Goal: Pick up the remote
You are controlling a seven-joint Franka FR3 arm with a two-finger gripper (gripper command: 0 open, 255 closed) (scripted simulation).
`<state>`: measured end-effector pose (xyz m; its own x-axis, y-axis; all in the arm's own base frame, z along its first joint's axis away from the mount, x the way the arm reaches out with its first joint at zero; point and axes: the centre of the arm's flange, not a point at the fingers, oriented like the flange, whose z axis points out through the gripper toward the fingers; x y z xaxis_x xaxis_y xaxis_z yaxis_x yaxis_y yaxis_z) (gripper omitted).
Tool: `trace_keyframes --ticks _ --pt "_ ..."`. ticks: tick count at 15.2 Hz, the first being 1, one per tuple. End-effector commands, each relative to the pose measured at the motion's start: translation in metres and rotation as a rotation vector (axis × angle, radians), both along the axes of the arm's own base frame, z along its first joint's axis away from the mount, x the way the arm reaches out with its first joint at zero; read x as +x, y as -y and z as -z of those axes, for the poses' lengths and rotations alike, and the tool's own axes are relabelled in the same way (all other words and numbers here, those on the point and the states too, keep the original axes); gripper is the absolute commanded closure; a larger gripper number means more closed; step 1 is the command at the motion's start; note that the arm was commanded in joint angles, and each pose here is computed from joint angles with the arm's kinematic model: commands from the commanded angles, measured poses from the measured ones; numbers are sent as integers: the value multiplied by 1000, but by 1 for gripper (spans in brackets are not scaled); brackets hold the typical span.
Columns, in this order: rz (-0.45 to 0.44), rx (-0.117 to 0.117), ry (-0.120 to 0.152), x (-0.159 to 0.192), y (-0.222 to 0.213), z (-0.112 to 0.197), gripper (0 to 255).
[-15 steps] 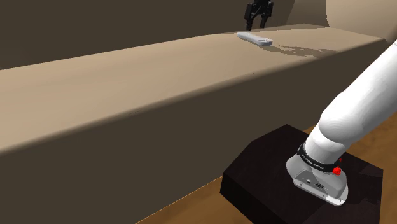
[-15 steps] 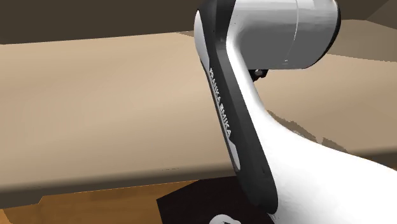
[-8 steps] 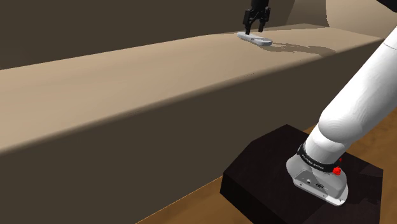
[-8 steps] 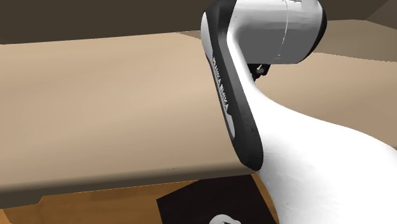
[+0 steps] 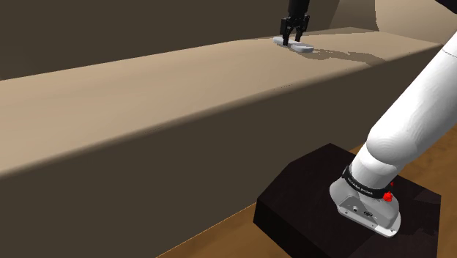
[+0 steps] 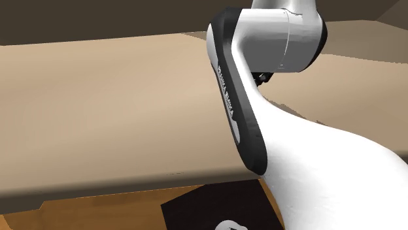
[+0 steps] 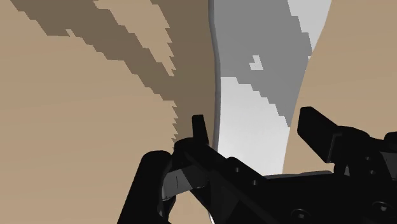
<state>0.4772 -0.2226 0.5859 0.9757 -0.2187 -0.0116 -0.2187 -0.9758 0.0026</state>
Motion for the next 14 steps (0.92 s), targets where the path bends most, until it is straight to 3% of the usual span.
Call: trace_keyframes --ticks 1,6,14 --pt "0 0 -2 0 0 1 255" --pt "0 0 -2 0 0 1 255" --pt "0 0 -2 0 0 -42 255"
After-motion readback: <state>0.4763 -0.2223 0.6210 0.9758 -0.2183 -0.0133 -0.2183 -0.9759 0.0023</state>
